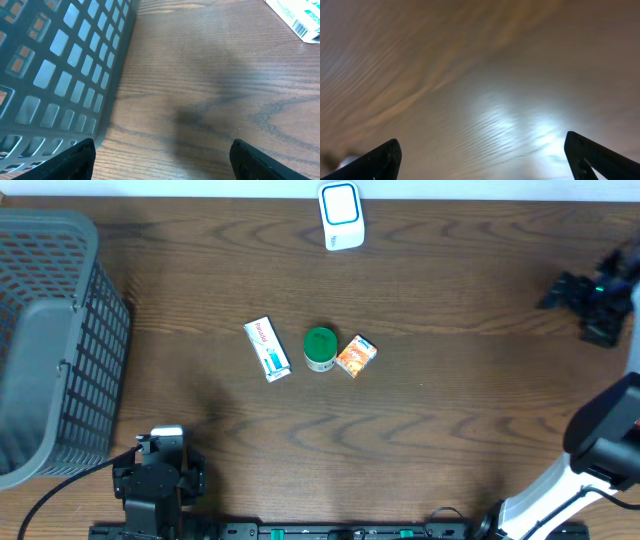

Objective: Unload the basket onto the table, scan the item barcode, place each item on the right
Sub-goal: 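Carry the TOP bar to the right table edge and release it, then move the right gripper over the orange Kleenex pack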

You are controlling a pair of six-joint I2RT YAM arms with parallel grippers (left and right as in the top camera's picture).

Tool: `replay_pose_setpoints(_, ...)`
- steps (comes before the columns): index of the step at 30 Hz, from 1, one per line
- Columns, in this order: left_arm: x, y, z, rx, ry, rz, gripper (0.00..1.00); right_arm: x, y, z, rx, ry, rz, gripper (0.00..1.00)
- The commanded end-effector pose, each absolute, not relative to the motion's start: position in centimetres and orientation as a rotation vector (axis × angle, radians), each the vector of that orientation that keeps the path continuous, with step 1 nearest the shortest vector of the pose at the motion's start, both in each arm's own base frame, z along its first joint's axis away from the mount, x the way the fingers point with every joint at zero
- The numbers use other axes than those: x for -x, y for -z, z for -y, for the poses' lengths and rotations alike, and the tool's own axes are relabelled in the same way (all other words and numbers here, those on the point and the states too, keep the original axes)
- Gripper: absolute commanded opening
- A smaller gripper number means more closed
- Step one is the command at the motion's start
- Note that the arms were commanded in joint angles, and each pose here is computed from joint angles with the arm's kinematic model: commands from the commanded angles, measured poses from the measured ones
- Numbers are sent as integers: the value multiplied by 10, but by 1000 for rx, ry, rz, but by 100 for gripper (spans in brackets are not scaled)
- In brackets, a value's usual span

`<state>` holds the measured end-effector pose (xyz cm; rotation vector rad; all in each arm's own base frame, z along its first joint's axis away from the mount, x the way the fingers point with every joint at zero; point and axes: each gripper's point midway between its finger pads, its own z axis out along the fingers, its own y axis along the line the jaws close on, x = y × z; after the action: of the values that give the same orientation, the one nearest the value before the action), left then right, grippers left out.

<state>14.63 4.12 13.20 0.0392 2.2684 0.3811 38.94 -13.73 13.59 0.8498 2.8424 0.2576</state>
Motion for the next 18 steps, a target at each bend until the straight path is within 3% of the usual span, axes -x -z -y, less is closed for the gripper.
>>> replay_pose_setpoints(1, -146, -135, -42, -19, -378, -2260, 86, -405, -147, 75, -582, -417, -2883, 99)
replay_pose_setpoints(6, -146, -135, -42, -19, -378, -2260, 86, -411, -145, -2, -279, -439, -2955, 99)
replay_pose_setpoints(9, -146, -135, -42, -19, -378, -2260, 86, -411, -143, -64, 66, -429, -2958, 99)
replay_pose_setpoints(18, -146, -135, -42, -19, -378, -2260, 86, -403, -127, -165, 690, -265, -2822, 99)
